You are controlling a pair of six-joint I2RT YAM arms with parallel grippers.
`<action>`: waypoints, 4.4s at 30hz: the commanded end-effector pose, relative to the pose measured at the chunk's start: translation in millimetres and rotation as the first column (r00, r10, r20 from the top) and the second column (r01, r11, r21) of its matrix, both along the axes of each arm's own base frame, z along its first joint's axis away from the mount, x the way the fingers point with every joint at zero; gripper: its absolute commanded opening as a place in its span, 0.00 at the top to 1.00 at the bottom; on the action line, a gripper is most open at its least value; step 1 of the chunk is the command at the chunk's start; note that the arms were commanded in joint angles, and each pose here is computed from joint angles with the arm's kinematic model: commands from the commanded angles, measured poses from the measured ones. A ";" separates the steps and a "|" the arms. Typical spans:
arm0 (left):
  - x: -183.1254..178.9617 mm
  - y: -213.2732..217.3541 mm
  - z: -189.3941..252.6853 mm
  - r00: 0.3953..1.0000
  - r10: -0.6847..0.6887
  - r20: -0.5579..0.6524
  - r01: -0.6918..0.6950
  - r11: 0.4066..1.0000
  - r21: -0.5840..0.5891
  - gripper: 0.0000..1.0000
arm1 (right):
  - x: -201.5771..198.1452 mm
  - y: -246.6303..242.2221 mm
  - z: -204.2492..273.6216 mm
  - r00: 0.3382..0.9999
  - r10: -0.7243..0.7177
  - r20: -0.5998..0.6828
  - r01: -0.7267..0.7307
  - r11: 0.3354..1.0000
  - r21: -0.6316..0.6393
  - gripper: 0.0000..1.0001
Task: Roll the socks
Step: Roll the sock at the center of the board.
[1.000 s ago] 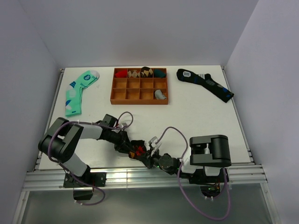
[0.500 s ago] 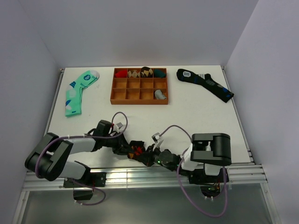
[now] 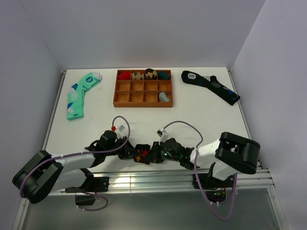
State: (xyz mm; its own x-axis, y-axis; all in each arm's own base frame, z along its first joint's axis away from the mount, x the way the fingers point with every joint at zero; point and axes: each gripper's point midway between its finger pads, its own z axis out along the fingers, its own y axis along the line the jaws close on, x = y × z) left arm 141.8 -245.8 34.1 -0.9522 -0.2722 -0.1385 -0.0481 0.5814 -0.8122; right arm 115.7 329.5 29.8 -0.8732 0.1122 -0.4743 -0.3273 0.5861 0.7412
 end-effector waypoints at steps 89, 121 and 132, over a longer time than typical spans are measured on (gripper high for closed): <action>-16.9 -81.5 53.5 0.475 -0.537 0.697 0.063 0.811 0.582 0.39 | 39.8 -97.3 -34.2 0.719 0.085 -0.689 -0.551 0.675 -0.492 1.00; 1.8 -79.8 6.2 0.553 -0.591 0.587 0.104 0.748 0.655 0.40 | 38.0 -94.5 -38.4 0.710 0.132 -0.692 -0.569 0.686 -0.454 1.00; -7.5 -75.2 -3.3 0.685 -0.467 0.559 0.109 0.825 0.555 0.45 | 40.1 -90.2 -39.4 0.712 0.136 -0.689 -0.559 0.702 -0.440 1.00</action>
